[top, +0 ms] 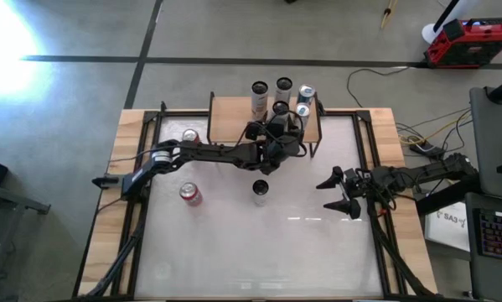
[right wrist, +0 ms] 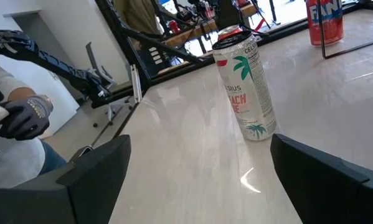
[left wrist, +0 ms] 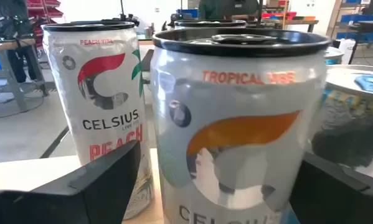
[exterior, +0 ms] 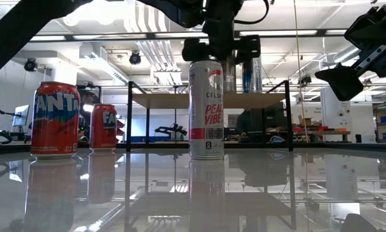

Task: Place canned beverage on shelf
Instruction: Put the white yellow soda can on the shelf aligned with the other white yellow soda can, then put the white pink soda can on the shelf aligned with the other white pink soda can

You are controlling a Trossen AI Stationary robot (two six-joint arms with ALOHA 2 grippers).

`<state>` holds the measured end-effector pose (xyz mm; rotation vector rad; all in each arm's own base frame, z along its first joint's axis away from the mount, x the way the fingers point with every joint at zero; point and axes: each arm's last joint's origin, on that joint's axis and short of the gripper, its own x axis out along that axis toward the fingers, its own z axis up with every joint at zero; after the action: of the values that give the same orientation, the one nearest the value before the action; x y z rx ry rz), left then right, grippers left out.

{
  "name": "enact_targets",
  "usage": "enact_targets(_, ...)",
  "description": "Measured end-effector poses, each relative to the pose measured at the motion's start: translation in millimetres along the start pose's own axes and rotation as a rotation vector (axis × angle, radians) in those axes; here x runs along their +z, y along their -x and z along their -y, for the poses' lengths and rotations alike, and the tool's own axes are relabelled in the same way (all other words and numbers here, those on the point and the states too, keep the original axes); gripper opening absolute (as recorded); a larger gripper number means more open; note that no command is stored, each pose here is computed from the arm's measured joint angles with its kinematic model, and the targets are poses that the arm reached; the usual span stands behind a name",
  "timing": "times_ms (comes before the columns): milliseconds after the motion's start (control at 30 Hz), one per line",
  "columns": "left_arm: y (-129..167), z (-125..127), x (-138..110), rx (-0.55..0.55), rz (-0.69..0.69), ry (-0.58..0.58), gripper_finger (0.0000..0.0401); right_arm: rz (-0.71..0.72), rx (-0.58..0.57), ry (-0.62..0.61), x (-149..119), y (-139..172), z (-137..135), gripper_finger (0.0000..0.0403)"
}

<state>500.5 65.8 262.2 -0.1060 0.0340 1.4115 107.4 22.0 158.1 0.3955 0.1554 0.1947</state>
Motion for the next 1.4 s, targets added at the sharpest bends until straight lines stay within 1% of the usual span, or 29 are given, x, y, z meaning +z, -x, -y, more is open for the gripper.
enact_targets(300,9.2,-0.8,0.3,-0.005,-0.007,-0.032,0.0348,0.000,0.000,0.000,-0.1,0.0,0.0,0.0370)
enact_targets(533,18.4,-4.4,3.6,-0.016,-0.024,0.012,0.0348,0.000,0.000,0.000,-0.1,0.0,0.0,0.0370)
enact_targets(600,19.5,-4.6,3.4,-0.027,-0.033,0.015,0.0348,0.000,0.000,0.000,0.0,0.0,0.0,0.0370)
enact_targets(767,24.6,-3.0,2.9,-0.095,-0.072,0.005,0.0348,0.000,0.000,0.000,-0.1,0.0,0.1,0.0370)
enact_targets(1067,49.7,-2.7,1.7,-0.111,-0.073,-0.016,0.0348,0.000,0.000,0.000,0.0,0.0,0.0,0.0370)
enact_targets(1267,62.5,-9.1,-3.1,-0.106,-0.101,-0.020,0.0348,0.000,0.000,0.000,0.0,0.0,0.0,0.0370)
enact_targets(1400,73.8,-16.2,-8.7,-0.114,-0.146,-0.034,0.0348,0.000,0.000,0.000,-0.1,0.0,0.1,0.0370)
